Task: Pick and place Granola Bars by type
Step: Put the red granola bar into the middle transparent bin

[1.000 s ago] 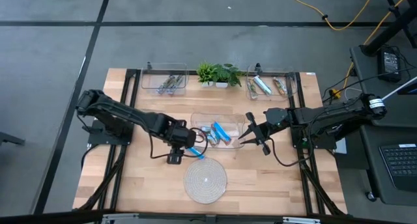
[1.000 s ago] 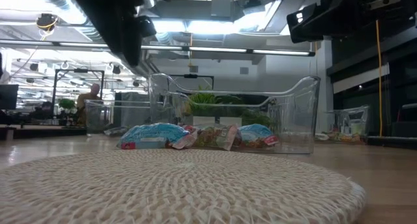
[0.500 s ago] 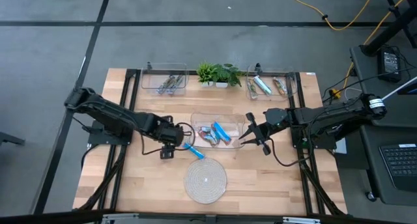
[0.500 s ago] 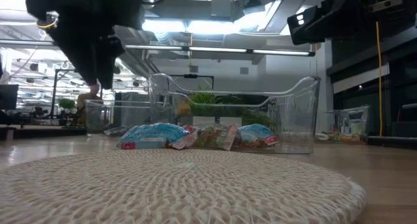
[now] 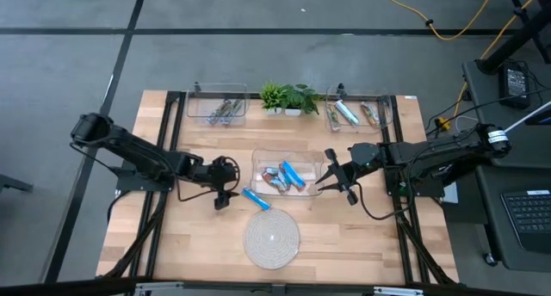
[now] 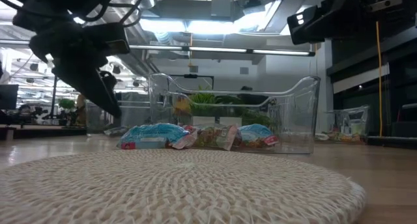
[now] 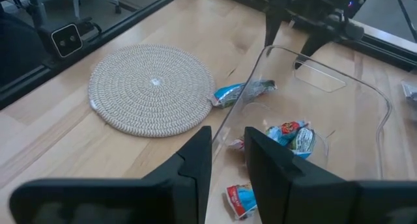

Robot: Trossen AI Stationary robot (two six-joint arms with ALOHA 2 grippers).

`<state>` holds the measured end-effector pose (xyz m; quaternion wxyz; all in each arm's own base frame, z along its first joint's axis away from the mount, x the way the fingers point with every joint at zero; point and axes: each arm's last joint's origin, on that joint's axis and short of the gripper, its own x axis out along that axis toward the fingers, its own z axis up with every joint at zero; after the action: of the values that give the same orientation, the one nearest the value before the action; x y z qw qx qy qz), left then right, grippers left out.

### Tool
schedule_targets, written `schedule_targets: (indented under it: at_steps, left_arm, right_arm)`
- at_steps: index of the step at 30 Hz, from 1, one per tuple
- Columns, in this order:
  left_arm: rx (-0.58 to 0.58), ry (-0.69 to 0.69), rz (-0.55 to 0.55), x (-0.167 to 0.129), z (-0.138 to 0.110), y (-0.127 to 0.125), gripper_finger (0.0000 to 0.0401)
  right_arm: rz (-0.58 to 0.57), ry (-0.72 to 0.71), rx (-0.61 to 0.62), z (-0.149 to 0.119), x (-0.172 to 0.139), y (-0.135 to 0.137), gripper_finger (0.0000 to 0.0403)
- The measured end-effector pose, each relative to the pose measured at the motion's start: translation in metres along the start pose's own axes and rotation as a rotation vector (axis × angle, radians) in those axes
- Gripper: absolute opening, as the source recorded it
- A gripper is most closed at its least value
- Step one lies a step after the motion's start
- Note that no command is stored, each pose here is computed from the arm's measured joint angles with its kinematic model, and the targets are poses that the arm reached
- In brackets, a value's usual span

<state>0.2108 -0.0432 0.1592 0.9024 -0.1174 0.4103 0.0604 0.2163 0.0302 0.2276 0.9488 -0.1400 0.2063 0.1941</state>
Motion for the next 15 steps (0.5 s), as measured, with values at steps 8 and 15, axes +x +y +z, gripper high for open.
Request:
schedule_targets:
  at_steps: [8, 15]
  left_arm:
    - [0.049, -0.018, -0.037, 0.014, 0.0, 0.001, 0.0269]
    - [0.071, -0.036, -0.063, 0.031, 0.0, -0.002, 0.0269]
  right_arm:
    - [-0.003, -0.007, 0.001, 0.001, 0.0, 0.0, 0.0094]
    - [-0.004, -0.007, 0.0, 0.001, 0.0, 0.0, 0.0094]
